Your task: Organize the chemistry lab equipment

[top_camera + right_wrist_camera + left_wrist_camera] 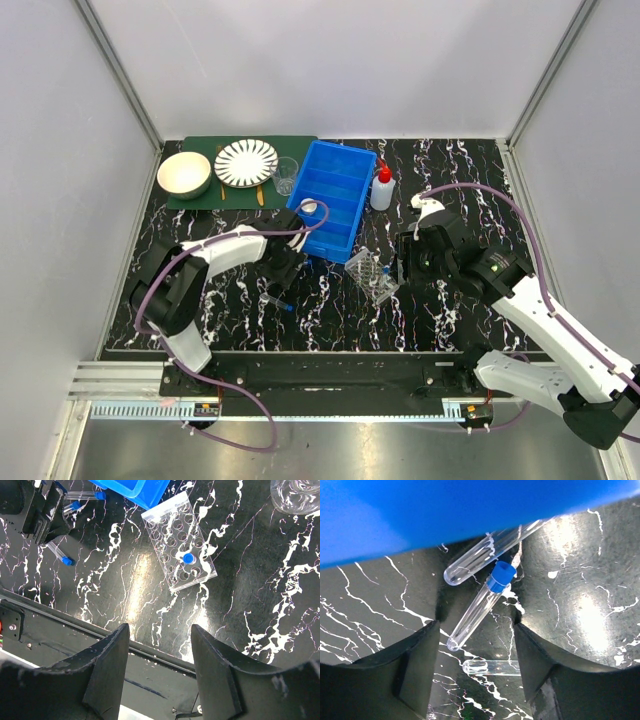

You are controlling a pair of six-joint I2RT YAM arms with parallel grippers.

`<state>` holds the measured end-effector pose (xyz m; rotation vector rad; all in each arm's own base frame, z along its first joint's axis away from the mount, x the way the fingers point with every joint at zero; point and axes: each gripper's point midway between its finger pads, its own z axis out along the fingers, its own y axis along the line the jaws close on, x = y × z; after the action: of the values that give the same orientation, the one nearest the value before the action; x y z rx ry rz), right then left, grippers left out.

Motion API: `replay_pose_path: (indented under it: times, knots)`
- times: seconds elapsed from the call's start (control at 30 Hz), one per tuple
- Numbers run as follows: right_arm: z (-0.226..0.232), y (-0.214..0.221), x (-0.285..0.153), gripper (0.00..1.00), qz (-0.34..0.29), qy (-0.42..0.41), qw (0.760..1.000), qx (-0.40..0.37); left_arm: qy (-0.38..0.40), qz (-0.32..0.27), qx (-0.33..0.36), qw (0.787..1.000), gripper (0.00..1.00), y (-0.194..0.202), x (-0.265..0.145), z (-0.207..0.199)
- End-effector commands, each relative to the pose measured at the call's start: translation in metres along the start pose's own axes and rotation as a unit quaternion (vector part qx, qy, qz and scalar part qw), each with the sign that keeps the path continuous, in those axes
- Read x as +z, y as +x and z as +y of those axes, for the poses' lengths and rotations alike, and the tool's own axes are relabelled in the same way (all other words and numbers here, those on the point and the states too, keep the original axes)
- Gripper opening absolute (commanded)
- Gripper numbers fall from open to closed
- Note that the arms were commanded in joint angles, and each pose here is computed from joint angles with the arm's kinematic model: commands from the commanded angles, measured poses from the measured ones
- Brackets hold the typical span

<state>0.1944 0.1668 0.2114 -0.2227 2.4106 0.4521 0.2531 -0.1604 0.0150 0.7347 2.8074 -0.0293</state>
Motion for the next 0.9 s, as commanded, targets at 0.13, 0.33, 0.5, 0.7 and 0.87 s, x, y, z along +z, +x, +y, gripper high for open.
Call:
replay_pose_path:
  times: [0.13, 0.33, 0.5, 0.7, 0.87]
  knots:
    - [0.003, -0.011, -0.006, 0.58, -0.018, -0.007, 1.0, -0.006, 0.024, 0.003, 0.006, 1.0, 0.48, 0.0, 0.006, -0.009]
    - [0.003, -0.01, -0.008, 0.57, -0.019, -0.007, 1.0, -0.003, 0.026, 0.006, 0.002, 1.0, 0.4, 0.001, 0.006, -0.009]
    - [0.002, -0.01, -0.01, 0.57, -0.021, -0.006, 1.0, 0.001, 0.043, 0.011, 0.001, 0.999, 0.29, 0.003, 0.006, -0.015]
    - [0.002, -0.007, -0.009, 0.57, -0.016, -0.005, 1.0, 0.007, 0.061, 0.012, 0.007, 0.998, 0.0, 0.004, 0.004, -0.025]
    - [0.0, -0.003, -0.004, 0.56, -0.008, 0.001, 1.0, 0.012, 0.069, 0.007, 0.017, 0.997, 0.0, 0.004, -0.002, -0.034]
